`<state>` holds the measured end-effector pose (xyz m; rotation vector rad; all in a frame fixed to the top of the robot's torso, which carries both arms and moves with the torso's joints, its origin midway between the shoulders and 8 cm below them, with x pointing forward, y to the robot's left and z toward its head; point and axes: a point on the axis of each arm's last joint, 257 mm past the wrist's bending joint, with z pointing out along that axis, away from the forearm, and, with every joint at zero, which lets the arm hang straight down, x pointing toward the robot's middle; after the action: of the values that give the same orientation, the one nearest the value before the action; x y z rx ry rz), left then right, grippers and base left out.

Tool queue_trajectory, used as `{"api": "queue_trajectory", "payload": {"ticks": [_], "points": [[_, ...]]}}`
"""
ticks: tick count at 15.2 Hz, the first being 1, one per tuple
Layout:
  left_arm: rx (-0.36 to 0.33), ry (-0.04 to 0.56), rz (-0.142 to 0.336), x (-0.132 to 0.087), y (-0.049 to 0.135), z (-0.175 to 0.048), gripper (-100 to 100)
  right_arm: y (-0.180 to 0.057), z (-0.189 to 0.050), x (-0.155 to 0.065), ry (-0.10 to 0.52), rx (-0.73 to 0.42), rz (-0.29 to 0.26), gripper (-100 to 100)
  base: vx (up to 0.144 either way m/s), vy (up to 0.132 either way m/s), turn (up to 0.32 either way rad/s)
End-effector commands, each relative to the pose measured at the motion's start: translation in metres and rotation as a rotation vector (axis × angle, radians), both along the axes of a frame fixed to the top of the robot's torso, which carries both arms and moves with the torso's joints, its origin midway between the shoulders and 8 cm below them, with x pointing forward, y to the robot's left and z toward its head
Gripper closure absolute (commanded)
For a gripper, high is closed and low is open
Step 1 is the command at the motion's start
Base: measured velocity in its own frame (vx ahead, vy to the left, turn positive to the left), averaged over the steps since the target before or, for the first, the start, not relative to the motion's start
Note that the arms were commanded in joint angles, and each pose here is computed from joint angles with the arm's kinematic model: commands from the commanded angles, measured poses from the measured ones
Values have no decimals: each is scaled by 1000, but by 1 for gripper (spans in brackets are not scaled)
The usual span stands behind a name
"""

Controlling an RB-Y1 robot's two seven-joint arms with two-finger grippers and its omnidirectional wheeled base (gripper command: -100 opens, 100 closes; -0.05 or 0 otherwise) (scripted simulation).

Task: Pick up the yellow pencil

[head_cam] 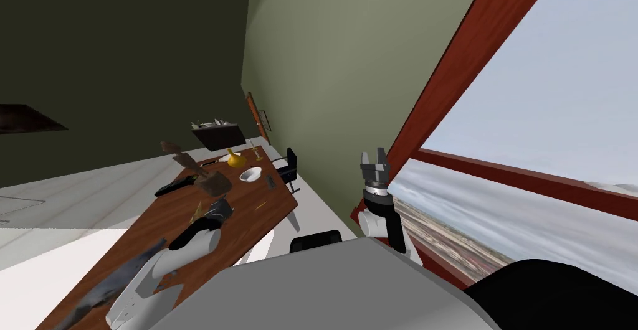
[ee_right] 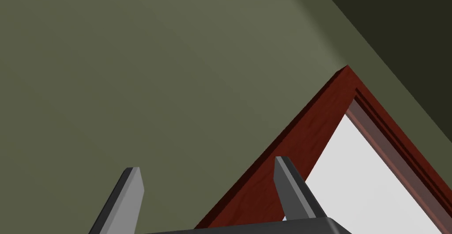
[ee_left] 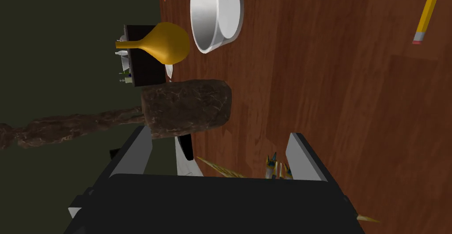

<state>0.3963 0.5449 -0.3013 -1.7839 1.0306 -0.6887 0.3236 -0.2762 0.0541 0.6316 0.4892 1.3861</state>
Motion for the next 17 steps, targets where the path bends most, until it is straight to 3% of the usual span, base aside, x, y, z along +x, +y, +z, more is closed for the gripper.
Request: {"api": "queue_trajectory", "payload": {"ticks": [1,2,3,5,6,8,9,11,12,14,15,17], "points": [[-41,44,41,-9,11,-15,-100,0,0,0,0,0,0,0,-27,31,-315],[-47,58,46,-11,11,-19,-100,0,0,0,0,0,0,0,-18,28,-101],[-84,74,88,-18,25,-27,-100,0,0,0,0,0,0,0,-22,22,-234],[-100,110,101,-24,26,-37,-100,0,0,0,0,0,0,0,-19,24,-245],[-142,132,148,-33,39,-48,-100,0,0,0,0,0,0,0,-18,25,-352],[-154,161,157,-39,38,-55,-100,0,0,0,0,0,0,0,-20,31,-251],[-197,181,206,-48,50,-66,-100,0,0,0,0,0,0,0,-21,25,-254],[-210,210,215,-54,48,-72,-100,0,0,0,0,0,0,0,-21,28,-213],[-254,227,264,-64,58,-82,-100,0,0,0,0,0,0,0,-19,22,-348],[-267,256,273,-70,56,-88,-100,0,0,0,0,0,0,0,-20,28,-218],[-312,271,322,-80,65,-97,-100,0,0,0,0,0,0,0,-16,26,-248],[-325,300,331,-86,63,-102,-100,0,0,0,0,0,0,0,-16,27,-217]]}}
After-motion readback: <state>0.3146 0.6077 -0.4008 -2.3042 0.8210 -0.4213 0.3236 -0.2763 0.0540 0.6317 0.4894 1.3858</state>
